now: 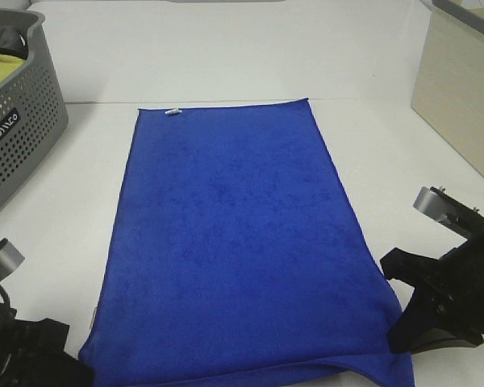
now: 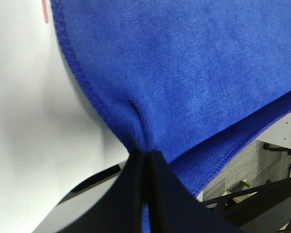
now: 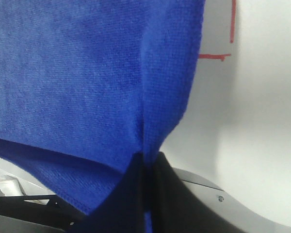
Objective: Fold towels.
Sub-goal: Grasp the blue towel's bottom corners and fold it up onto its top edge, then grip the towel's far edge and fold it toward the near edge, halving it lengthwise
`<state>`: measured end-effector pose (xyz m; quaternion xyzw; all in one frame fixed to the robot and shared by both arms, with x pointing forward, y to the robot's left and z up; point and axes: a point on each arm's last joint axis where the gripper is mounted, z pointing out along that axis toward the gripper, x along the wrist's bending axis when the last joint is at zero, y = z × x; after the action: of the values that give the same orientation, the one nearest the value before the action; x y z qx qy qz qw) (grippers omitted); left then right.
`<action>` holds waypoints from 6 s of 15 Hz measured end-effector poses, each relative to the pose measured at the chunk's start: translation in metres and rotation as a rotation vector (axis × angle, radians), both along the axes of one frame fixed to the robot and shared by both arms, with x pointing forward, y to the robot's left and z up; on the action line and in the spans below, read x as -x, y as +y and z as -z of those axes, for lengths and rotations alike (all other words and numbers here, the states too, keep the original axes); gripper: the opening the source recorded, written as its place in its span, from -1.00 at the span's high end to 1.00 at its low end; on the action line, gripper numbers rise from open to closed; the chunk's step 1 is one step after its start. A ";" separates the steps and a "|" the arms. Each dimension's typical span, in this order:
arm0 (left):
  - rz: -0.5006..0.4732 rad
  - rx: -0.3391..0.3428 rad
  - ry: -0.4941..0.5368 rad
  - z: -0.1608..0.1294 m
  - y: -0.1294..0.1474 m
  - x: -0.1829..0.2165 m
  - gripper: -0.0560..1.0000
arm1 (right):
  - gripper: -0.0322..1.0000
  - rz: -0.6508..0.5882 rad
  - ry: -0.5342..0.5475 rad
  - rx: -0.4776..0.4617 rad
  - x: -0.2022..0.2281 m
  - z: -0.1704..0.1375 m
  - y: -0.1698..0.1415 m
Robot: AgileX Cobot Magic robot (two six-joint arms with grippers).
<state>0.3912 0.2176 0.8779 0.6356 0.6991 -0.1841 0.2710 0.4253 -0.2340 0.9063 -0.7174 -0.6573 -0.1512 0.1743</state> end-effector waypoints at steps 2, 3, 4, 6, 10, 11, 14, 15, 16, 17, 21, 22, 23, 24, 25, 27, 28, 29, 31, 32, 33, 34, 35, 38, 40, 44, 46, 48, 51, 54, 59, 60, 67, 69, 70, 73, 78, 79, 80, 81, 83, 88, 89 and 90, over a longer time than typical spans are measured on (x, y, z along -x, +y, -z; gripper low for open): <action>0.003 0.012 -0.014 -0.003 -0.001 -0.001 0.87 | 0.94 0.014 -0.015 -0.004 0.000 -0.005 0.000; -0.002 0.024 -0.029 -0.006 -0.003 -0.007 0.87 | 0.94 0.016 -0.030 -0.006 -0.005 -0.008 0.001; -0.014 0.031 -0.044 -0.010 -0.004 -0.014 0.87 | 0.94 0.012 -0.051 -0.012 -0.012 -0.013 0.002; -0.030 0.048 -0.093 -0.021 -0.008 -0.033 0.88 | 0.94 -0.001 -0.103 -0.023 -0.029 -0.027 0.005; -0.053 0.040 -0.247 -0.059 -0.016 -0.093 0.88 | 0.94 0.000 -0.226 -0.004 -0.084 -0.065 0.009; -0.044 0.027 -0.275 -0.067 -0.018 -0.110 0.88 | 0.94 -0.010 -0.242 0.002 -0.100 -0.070 0.011; -0.026 -0.038 -0.306 -0.076 -0.023 -0.160 0.88 | 0.94 -0.034 -0.279 -0.010 -0.153 -0.079 0.018; -0.044 -0.054 -0.320 -0.081 -0.021 -0.179 0.88 | 0.94 -0.041 -0.295 -0.018 -0.171 -0.082 0.021; -0.052 -0.074 -0.330 -0.081 -0.017 -0.196 0.88 | 0.94 -0.045 -0.318 -0.025 -0.192 -0.085 0.024; -0.065 -0.085 -0.351 -0.083 -0.014 -0.213 0.88 | 0.94 -0.049 -0.338 -0.028 -0.213 -0.086 0.027; -0.092 -0.097 -0.433 -0.084 -0.011 -0.268 0.88 | 0.94 -0.054 -0.440 -0.021 -0.279 -0.086 0.034; -0.103 -0.107 -0.460 -0.081 -0.011 -0.283 0.88 | 0.94 -0.059 -0.462 -0.016 -0.294 -0.083 0.036; -0.120 -0.116 -0.486 -0.079 -0.011 -0.294 0.88 | 0.94 -0.060 -0.482 -0.009 -0.308 -0.078 0.037; -0.145 -0.135 -0.513 -0.075 -0.010 -0.306 0.88 | 0.94 -0.052 -0.498 -0.001 -0.321 -0.071 0.038; -0.170 -0.157 -0.537 -0.068 -0.008 -0.316 0.88 | 0.94 -0.052 -0.504 0.003 -0.330 -0.060 0.039; -0.205 -0.189 -0.572 -0.057 -0.006 -0.332 0.88 | 0.94 -0.045 -0.535 0.006 -0.346 -0.046 0.040; -0.211 -0.195 -0.581 -0.051 -0.006 -0.339 0.88 | 0.94 -0.035 -0.550 0.009 -0.351 -0.038 0.040; -0.209 -0.194 -0.576 -0.044 -0.007 -0.343 0.88 | 0.94 -0.029 -0.551 0.014 -0.355 -0.029 0.040; -0.204 -0.194 -0.568 -0.036 -0.008 -0.348 0.73 | 0.78 -0.023 -0.551 0.025 -0.358 -0.018 0.039; -0.195 -0.200 -0.569 -0.033 -0.008 -0.349 0.47 | 0.54 -0.022 -0.558 0.031 -0.358 -0.017 0.039; -0.178 -0.208 -0.585 -0.034 -0.008 -0.350 0.16 | 0.19 -0.017 -0.560 0.031 -0.359 -0.017 0.039; -0.159 -0.218 -0.604 -0.036 -0.008 -0.350 -0.16 | -0.17 -0.017 -0.566 0.033 -0.359 -0.019 0.039; -0.143 -0.224 -0.615 -0.038 -0.008 -0.350 -0.33 | -0.48 -0.028 -0.562 0.044 -0.358 -0.020 0.038; -0.072 -0.190 -0.578 -0.039 -0.012 -0.345 -0.45 | -0.70 -0.106 -0.494 0.078 -0.347 -0.035 0.036; 0.013 -0.166 -0.532 -0.039 -0.015 -0.337 -0.43 | -0.71 -0.149 -0.395 0.066 -0.335 -0.042 0.036; 0.010 -0.147 -0.278 -0.037 -0.016 -0.320 -0.41 | -0.71 -0.142 -0.294 0.058 -0.327 -0.039 0.036; -0.019 -0.185 -0.148 -0.033 -0.012 -0.312 -0.41 | -0.71 -0.139 -0.243 0.062 -0.320 -0.031 0.035; -0.030 -0.225 -0.079 -0.030 -0.008 -0.307 -0.41 | -0.71 -0.158 -0.177 0.085 -0.305 -0.023 0.032; -0.036 -0.266 -0.027 -0.027 -0.005 -0.304 -0.41 | -0.71 -0.184 -0.098 0.090 -0.288 -0.011 0.030; -0.051 -0.278 0.013 -0.013 -0.003 -0.294 -0.41 | -0.71 -0.203 -0.011 0.074 -0.273 0.012 0.029; -0.086 -0.250 -0.028 -0.002 -0.015 -0.291 -0.41 | -0.71 -0.165 -0.098 0.032 -0.278 0.019 0.033; -0.089 -0.247 -0.046 -0.003 -0.019 -0.292 -0.41 | -0.71 -0.158 -0.115 0.040 -0.280 0.019 0.033; -0.109 -0.231 -0.044 0.003 -0.026 -0.293 -0.34 | -0.42 -0.146 -0.118 0.042 -0.282 0.029 0.033; -0.099 -0.227 -0.044 0.005 -0.034 -0.291 -0.20 | -0.20 -0.138 -0.112 0.029 -0.282 0.032 0.034; -0.091 -0.227 -0.042 0.006 -0.037 -0.290 0.02 | -0.03 -0.136 -0.104 0.027 -0.282 0.035 0.034; -0.080 -0.234 -0.036 0.008 -0.039 -0.289 0.79 | 0.79 -0.137 -0.091 0.033 -0.282 0.040 0.033; 0.021 -0.280 -0.023 -0.006 -0.036 -0.281 0.84 | 0.94 -0.145 -0.022 0.029 -0.268 0.030 0.032; 0.036 -0.283 -0.011 -0.009 -0.036 -0.277 0.84 | 0.94 -0.141 -0.017 0.032 -0.259 0.022 0.031; 0.048 -0.290 -0.001 -0.012 -0.036 -0.269 0.84 | 0.94 -0.138 -0.018 0.034 -0.254 0.019 0.030; 0.058 -0.296 0.024 -0.014 -0.036 -0.254 0.84 | 0.94 -0.123 -0.012 0.043 -0.235 0.013 0.027; 0.078 -0.306 0.064 -0.016 -0.037 -0.227 0.84 | 0.94 -0.100 0.025 0.063 -0.205 0.020 0.022; 0.075 -0.309 0.019 -0.028 -0.042 -0.206 0.84 | 0.94 -0.065 -0.003 0.079 -0.181 0.012 0.018; 0.068 -0.300 -0.021 -0.039 -0.044 -0.213 0.84 | 0.94 -0.065 -0.036 0.075 -0.188 0.004 0.018; 0.056 -0.289 -0.063 -0.051 -0.046 -0.220 0.84 | 0.94 -0.065 -0.075 0.072 -0.196 -0.005 0.019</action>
<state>0.6117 0.1713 0.9284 0.6928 0.6913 -0.0690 0.1932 0.6209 -0.2145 0.9111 -0.6952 -0.6914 -0.1486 0.1286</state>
